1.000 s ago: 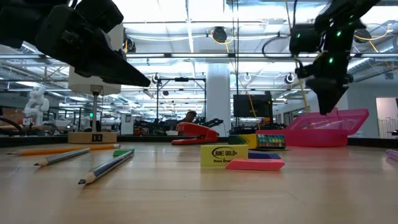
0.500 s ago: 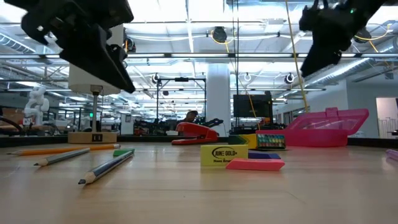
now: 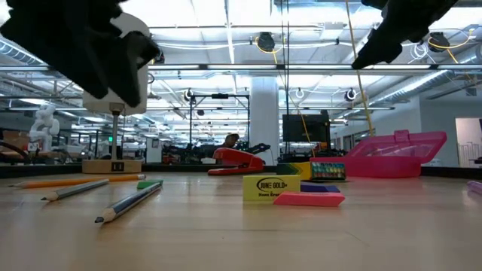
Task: Pack school essentials
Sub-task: Put the left black pencil into the pink supply box
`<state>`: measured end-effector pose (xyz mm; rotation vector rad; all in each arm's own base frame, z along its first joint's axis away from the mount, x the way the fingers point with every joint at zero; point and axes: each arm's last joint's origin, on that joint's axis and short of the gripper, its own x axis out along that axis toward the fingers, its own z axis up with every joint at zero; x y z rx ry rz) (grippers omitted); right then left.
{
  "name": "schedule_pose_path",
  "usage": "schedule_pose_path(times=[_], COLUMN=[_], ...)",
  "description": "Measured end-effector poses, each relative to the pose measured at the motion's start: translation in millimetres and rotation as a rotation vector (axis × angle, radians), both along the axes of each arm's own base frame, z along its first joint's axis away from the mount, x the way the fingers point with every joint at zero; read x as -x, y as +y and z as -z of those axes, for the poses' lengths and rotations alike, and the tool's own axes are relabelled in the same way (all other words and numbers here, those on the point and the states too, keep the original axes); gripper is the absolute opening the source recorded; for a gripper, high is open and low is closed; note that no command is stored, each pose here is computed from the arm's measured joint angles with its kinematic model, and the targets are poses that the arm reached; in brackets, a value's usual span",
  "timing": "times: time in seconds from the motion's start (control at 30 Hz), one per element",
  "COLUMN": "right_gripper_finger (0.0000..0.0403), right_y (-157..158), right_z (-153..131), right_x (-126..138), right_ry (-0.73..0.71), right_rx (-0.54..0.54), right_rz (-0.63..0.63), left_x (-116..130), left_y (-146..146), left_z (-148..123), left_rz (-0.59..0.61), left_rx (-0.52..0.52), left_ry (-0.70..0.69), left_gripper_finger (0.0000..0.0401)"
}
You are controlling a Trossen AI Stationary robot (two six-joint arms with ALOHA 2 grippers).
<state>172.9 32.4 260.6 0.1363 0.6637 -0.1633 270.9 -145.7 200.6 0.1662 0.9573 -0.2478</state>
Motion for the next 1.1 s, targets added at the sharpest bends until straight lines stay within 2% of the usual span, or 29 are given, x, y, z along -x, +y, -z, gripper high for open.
schedule_pose_path(times=[0.07, 0.13, 0.2, 0.33, 0.57, 0.7, 0.77, 0.87, 1.0, 1.1], right_gripper_finger=[0.0178, 0.0178, 0.0178, 0.0178, 0.0178, 0.0178, 0.0178, 0.0178, 0.0178, 0.0178], right_y=[3, 7, 12, 22, 26, 25, 24, 23, 23, 24], right_z=[0, 0, 1, 5, 10, 9, 8, 7, 6, 4], right_x=[-1, -1, -2, -3, -5, -5, -5, -6, -8, -9], right_ry=[-0.017, -0.019, -0.014, 0.009, 0.037, 0.025, 0.016, 0.004, -0.017, -0.044], right_rx=[-0.029, -0.061, -0.094, -0.123, -0.098, -0.034, -0.003, 0.004, -0.010, -0.020], right_rz=[0.004, 0.007, 0.014, -0.003, -0.027, -0.019, -0.017, -0.021, -0.013, -0.014], left_x=[-7, -14, -22, -29, -19, -16, -17, -18, -15, -10], left_y=[-9, -14, -13, -8, -4, -2, -6, -6, -5, -1], left_z=[6, 12, 15, 20, 28, 29, 28, 28, 28, 29], left_rz=[0.023, -0.021, -0.154, -0.466, -0.796, -0.875, -0.911, -0.943, -1.092, -1.215], left_rx=[-0.027, -0.052, -0.048, 0.030, 0.092, 0.070, 0.089, 0.114, 0.186, 0.202], left_ry=[0.028, 0.072, 0.110, 0.204, 0.302, 0.293, 0.231, 0.219, 0.260, 0.315], left_gripper_finger=[0.0189, 0.0189, 0.0189, 0.0189, 0.0189, 0.0189, 0.0189, 0.0189, 0.0189, 0.0189])
